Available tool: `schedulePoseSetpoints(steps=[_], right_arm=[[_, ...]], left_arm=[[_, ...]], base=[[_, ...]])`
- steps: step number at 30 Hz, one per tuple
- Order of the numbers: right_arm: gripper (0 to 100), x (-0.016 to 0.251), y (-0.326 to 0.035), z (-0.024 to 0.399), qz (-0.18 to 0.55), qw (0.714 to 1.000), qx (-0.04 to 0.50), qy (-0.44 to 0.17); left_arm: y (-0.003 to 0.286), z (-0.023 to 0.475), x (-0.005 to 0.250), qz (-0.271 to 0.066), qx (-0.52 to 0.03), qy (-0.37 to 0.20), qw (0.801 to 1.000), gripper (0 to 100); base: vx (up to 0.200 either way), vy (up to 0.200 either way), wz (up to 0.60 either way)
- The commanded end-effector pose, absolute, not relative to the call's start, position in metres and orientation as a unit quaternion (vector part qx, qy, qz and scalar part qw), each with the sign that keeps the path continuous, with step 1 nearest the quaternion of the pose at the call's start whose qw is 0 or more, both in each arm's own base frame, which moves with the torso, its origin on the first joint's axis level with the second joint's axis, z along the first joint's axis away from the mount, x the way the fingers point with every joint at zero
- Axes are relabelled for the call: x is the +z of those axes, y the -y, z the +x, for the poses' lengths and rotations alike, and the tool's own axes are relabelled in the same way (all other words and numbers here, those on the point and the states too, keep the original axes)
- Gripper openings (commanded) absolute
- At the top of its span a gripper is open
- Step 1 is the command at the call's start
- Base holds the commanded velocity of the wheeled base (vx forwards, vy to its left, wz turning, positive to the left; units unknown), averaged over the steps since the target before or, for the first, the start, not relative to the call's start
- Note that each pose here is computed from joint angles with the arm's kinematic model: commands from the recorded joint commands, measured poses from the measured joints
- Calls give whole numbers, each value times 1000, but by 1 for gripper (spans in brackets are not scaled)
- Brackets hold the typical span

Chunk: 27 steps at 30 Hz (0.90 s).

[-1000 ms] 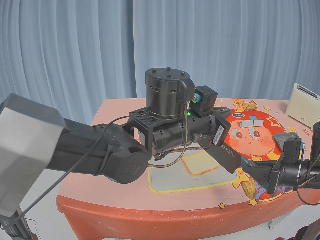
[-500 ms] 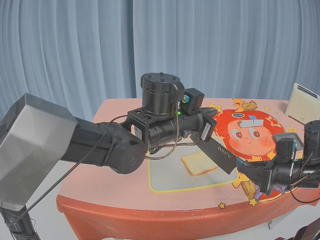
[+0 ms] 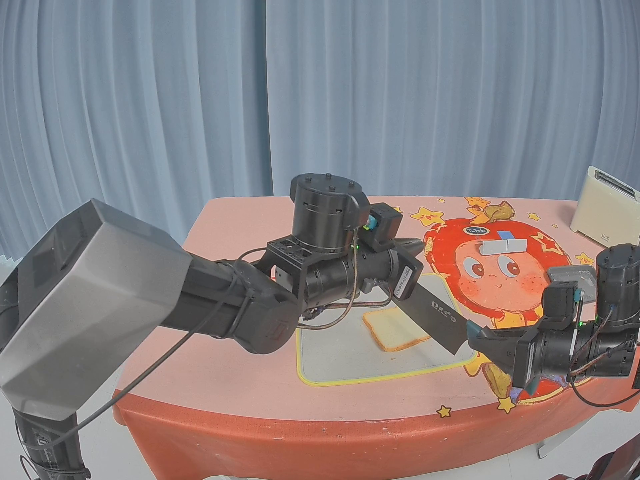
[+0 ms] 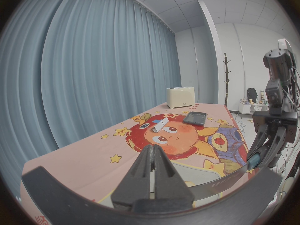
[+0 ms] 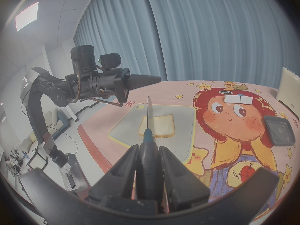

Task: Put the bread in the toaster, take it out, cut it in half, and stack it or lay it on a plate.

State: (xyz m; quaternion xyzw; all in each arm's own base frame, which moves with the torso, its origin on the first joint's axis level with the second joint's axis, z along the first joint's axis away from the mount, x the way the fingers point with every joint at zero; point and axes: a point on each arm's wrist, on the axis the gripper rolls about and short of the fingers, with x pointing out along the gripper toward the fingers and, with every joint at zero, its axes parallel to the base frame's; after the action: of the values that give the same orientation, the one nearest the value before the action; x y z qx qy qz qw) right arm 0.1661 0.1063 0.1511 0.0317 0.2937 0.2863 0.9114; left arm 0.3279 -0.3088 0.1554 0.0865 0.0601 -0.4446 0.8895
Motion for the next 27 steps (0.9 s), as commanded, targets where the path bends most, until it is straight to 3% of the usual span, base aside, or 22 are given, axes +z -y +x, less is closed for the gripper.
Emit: schedulePoseSetpoints(steps=[1,18,27], right_arm=[[0,149,-107,167,30,910,286,-298],[0,145,-109,172,30,909,283,-305],[0,145,-110,172,27,909,284,-305]], left_arm=[[312,328,146,90,-447,-71,887,0],[321,328,120,100,-451,-97,882,0],[322,331,124,97,-449,-89,884,0]], base=[[0,0,0],[0,0,0],[0,0,0]])
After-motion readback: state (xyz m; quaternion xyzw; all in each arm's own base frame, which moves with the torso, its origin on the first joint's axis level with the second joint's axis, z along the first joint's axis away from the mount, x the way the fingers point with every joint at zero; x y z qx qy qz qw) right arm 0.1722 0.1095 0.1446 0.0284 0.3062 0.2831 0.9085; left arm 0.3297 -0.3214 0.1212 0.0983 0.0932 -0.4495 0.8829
